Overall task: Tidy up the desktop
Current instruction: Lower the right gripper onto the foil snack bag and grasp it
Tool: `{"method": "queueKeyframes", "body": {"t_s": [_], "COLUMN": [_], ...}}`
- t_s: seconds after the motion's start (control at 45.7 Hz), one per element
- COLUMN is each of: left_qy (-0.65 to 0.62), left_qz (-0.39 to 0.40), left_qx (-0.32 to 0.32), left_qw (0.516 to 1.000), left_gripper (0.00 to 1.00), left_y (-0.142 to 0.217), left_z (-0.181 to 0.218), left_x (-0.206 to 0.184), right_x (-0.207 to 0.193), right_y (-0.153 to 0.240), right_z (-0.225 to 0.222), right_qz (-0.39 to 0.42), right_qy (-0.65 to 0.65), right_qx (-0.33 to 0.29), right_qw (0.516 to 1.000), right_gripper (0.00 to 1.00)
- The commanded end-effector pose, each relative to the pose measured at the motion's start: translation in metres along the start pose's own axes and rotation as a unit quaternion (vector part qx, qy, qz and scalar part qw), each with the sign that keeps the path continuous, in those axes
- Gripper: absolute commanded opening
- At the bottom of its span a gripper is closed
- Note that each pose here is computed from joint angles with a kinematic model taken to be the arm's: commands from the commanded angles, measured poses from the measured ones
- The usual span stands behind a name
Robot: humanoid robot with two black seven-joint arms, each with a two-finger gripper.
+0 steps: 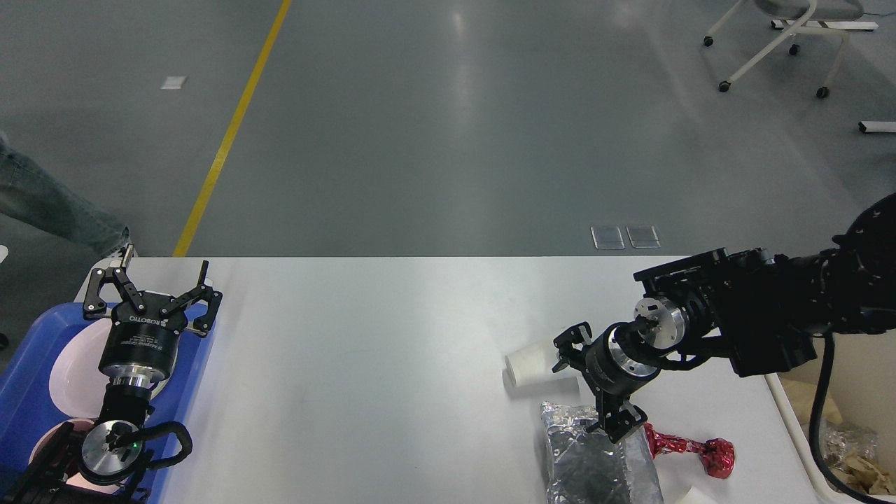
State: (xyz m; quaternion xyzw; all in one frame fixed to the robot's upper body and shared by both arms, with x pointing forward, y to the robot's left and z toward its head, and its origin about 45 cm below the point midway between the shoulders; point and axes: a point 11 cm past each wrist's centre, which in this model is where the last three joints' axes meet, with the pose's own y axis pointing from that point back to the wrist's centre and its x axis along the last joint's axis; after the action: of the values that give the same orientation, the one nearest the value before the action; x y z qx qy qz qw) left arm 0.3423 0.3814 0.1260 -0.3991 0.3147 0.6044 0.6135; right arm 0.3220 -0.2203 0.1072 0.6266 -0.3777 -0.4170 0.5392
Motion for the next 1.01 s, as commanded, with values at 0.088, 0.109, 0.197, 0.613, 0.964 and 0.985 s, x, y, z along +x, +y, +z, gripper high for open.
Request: {"method": "queueKeyframes", "body": {"t_s": [0.088, 0.109, 0.197, 0.613, 0.964, 0.985], "left_qy": [0.0, 0.0, 0.0, 0.0, 0.0, 0.0], "left_qz": [-0.001, 0.0, 0.0, 0.0, -0.001, 0.0], "left_qx": [0.0, 0.0, 0.0, 0.0, 0.0, 0.0], "left_qw": [1.0, 1.0, 1.0, 1.0, 1.0, 1.0], "left_gripper": [0.97, 0.97, 0.97, 0.97, 0.96, 0.97], "left_y": [-0.001, 0.0, 0.0, 0.0, -0.001, 0.0], "left_z": [0.0, 0.0, 0.0, 0.0, 0.0, 0.0], "left_x": [0.0, 0.0, 0.0, 0.0, 0.0, 0.0], "right_x": [0.01, 0.011, 0.014, 0.013, 0.009, 0.009], "right_y": [-0.017, -0.016, -0.016, -0.032, -0.032, -0.032], "right_z": [0.016, 0.016, 0.013, 0.018, 0.014, 0.013], "right_qz": [0.022, 0.023, 0.025, 0.008, -0.003, -0.001], "right_qy": [-0.035, -0.038, -0.063, -0.133, -0.135, -0.136], "right_qx": [-0.019, -0.019, -0.014, -0.015, -0.009, -0.008], "right_qw": [0.999, 0.999, 0.998, 0.991, 0.991, 0.991], "right_gripper": [0.99, 0.98, 0.93, 0.57, 0.0, 0.0]}}
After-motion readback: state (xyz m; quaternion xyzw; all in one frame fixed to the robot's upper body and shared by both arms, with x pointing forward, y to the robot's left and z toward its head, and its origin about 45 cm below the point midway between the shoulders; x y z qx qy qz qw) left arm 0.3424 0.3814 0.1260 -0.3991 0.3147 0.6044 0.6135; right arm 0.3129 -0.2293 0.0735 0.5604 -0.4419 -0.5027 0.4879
